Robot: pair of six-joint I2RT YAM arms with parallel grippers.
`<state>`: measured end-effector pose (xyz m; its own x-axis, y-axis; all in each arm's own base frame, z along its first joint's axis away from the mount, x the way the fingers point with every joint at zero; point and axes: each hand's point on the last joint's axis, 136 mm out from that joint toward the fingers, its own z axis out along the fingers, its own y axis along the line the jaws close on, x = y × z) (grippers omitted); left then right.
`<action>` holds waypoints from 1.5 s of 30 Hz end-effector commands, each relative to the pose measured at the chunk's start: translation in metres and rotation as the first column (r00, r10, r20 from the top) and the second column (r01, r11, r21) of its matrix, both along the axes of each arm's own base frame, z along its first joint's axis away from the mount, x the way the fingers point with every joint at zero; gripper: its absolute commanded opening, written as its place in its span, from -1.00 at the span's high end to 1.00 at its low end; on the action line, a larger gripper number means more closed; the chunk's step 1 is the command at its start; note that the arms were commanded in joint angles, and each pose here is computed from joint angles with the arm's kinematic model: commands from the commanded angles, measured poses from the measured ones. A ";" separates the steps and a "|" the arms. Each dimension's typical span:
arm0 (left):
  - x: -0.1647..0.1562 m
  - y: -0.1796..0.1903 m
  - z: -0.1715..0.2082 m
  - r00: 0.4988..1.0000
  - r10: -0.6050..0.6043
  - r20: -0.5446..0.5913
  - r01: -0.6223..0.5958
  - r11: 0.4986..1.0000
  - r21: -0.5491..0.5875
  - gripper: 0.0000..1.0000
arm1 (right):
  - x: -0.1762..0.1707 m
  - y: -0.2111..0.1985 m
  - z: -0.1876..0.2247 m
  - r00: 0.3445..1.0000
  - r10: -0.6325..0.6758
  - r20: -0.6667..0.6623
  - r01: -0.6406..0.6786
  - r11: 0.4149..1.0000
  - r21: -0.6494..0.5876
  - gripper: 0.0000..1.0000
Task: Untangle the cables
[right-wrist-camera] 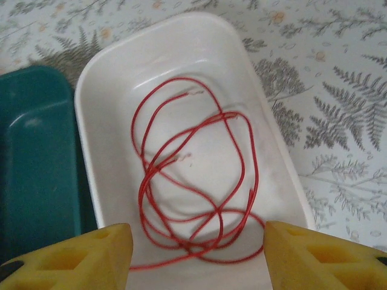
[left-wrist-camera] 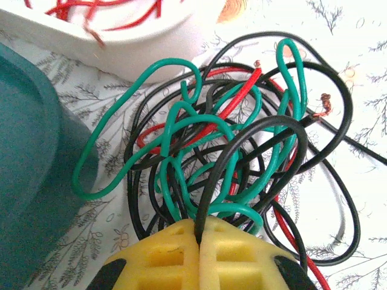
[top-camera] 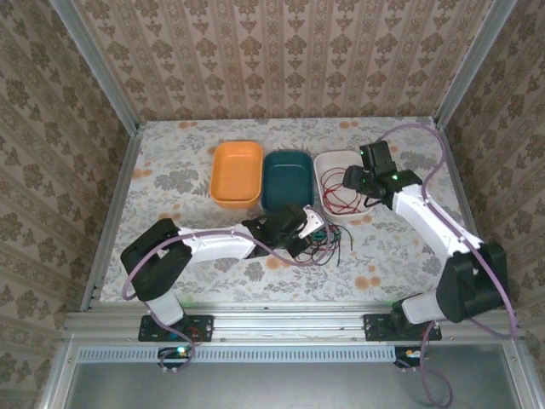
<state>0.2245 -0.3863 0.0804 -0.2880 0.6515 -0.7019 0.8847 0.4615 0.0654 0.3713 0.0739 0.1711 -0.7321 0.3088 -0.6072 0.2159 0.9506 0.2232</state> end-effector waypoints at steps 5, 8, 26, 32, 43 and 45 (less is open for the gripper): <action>0.000 0.004 0.008 1.000 -0.001 -0.012 0.000 0.999 -0.035 1.00 | -0.084 0.066 -0.027 0.944 0.318 -0.084 -0.284 0.917 0.281 -0.14; -0.002 0.008 0.003 1.000 0.005 -0.023 -0.006 1.000 -0.025 1.00 | -0.115 0.081 -0.048 0.914 0.387 -0.124 -0.326 0.879 0.347 -0.10; -0.009 0.024 0.030 0.999 0.010 -0.042 -0.014 0.997 -0.076 -0.40 | -0.113 0.065 -0.082 0.922 0.330 -0.200 -0.280 0.930 0.239 0.06; -0.006 0.007 0.028 0.999 -0.038 -0.001 0.038 0.999 -0.034 -0.38 | -0.100 0.055 -0.100 0.929 0.248 -0.274 -0.207 0.963 0.171 0.35; -0.001 -0.020 0.019 0.996 -0.068 0.050 0.069 0.997 -0.016 -0.36 | -0.092 0.046 -0.135 0.909 0.165 -0.384 -0.135 0.985 0.103 0.47; 0.000 -0.021 0.016 0.996 -0.067 0.052 0.068 0.998 -0.013 -0.37 | -0.090 0.047 -0.136 0.908 0.165 -0.385 -0.134 0.985 0.107 0.46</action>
<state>0.2179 -0.3975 0.0873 -0.2461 0.6674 -0.7029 0.9094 0.4098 0.0708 0.2705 0.1210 0.0314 -0.9564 0.1909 -0.2208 0.1390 0.9630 0.2307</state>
